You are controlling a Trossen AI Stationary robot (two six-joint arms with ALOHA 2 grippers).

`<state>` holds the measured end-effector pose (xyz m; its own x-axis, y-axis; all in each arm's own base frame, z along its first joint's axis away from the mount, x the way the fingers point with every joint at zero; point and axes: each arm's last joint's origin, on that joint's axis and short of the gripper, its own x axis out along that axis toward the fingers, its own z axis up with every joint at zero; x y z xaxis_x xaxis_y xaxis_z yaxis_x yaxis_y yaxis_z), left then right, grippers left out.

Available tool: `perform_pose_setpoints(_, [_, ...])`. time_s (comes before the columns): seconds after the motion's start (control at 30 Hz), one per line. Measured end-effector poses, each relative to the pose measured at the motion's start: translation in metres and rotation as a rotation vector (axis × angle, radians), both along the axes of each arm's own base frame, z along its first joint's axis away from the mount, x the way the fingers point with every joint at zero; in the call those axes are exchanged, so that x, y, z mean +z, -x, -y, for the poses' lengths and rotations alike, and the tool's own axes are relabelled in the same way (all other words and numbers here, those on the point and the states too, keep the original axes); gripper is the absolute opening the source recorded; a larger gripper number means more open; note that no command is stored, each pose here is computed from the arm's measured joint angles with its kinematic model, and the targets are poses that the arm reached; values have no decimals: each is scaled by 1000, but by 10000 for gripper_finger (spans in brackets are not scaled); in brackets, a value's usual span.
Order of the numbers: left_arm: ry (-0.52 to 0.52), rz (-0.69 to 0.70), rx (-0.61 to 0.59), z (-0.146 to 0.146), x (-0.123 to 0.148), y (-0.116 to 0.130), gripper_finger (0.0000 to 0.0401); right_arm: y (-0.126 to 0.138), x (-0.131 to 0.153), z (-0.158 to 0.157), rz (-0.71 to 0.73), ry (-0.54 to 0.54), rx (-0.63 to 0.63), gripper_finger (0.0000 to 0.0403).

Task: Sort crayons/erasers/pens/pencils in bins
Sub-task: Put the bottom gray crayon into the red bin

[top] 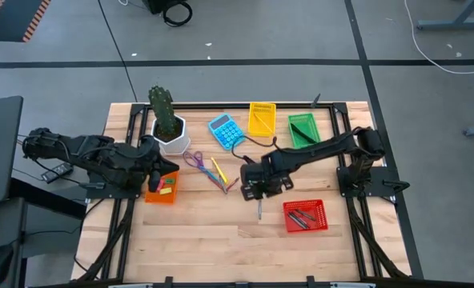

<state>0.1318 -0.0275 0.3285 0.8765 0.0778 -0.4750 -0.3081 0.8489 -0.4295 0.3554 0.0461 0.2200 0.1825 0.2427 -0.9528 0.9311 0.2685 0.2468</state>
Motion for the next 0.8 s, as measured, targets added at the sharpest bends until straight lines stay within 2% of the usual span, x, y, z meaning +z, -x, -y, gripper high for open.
perform_pose_setpoints(0.1, [2, 1, 4, 0, 0, 0, 31, 4, -13, -8, -27, -20, -50, 174])
perform_pose_setpoints(0.2, [7, 4, 28, -1, 0, 0, 39, 3, -18, -14, -26, -50, -157, 174])
perform_pose_setpoints(0.43, [30, 13, 81, -2, 0, 0, 64, -2, -20, -24, 41, -86, -189, 174])
perform_pose_setpoints(0.57, [32, 13, 82, -2, 0, 0, 79, -11, -6, -29, 121, -101, -194, 174])
perform_pose_setpoints(0.7, [38, 14, 85, -2, 0, 0, 89, -34, 27, -34, 362, -89, -218, 174])
perform_pose_setpoints(0.8, [43, 15, 88, -2, 0, 0, 94, -43, 53, -34, 473, -54, -269, 174])
